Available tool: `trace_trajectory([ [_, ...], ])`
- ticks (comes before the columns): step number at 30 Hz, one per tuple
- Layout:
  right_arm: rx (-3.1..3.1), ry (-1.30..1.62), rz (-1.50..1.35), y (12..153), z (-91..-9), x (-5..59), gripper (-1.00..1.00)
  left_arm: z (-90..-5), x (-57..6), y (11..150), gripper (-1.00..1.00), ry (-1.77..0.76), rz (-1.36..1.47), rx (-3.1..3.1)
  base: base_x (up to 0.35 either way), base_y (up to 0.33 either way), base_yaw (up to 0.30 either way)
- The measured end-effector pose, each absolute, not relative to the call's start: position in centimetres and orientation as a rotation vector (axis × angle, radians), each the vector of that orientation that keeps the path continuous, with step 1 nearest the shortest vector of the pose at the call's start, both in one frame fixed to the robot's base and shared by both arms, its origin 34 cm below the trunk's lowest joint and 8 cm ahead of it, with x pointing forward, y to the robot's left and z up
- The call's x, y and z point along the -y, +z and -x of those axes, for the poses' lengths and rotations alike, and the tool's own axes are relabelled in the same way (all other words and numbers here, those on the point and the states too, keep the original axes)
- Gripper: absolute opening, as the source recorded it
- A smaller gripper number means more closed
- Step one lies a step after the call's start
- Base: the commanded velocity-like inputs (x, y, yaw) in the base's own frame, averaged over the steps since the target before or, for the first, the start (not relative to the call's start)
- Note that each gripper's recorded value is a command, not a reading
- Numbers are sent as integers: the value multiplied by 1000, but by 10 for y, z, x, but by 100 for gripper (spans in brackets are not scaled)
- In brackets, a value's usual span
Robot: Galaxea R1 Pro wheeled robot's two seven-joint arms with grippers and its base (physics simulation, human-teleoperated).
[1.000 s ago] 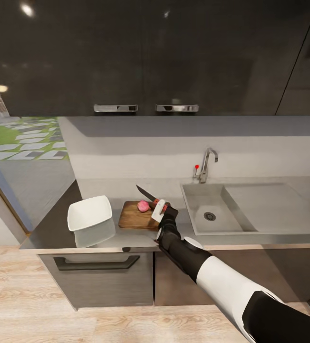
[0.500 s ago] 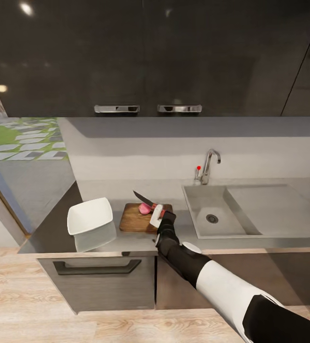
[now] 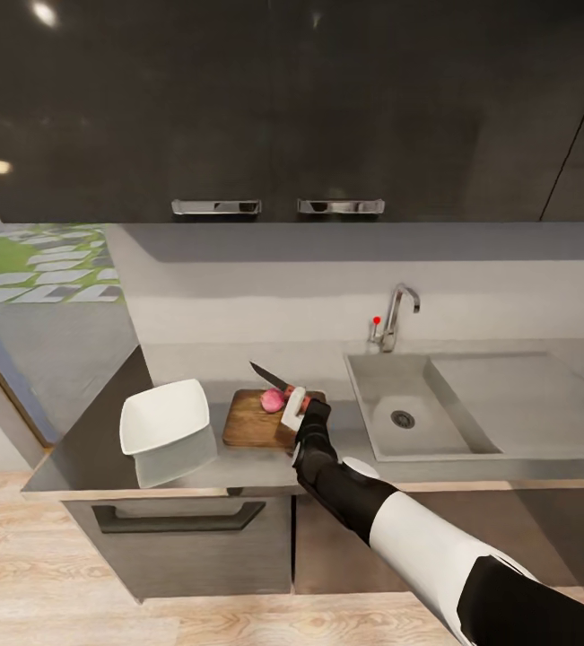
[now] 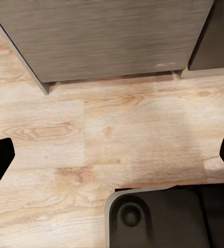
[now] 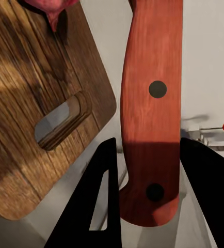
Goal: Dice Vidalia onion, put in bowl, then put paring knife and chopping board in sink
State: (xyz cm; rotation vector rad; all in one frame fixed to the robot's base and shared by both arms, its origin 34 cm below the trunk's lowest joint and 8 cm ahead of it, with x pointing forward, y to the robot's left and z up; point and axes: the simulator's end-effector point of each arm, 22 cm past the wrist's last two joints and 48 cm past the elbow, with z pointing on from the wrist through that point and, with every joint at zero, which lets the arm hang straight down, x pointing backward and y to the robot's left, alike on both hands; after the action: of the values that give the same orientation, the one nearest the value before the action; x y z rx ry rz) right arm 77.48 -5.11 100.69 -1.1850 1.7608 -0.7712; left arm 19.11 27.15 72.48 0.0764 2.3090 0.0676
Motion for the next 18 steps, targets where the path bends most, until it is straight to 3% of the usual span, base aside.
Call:
trace_trajectory([
  [18,-1850,-722,1271,969,-758,56,-100,-191,-272,725,100,68,-76,-2309,9,0,0],
])
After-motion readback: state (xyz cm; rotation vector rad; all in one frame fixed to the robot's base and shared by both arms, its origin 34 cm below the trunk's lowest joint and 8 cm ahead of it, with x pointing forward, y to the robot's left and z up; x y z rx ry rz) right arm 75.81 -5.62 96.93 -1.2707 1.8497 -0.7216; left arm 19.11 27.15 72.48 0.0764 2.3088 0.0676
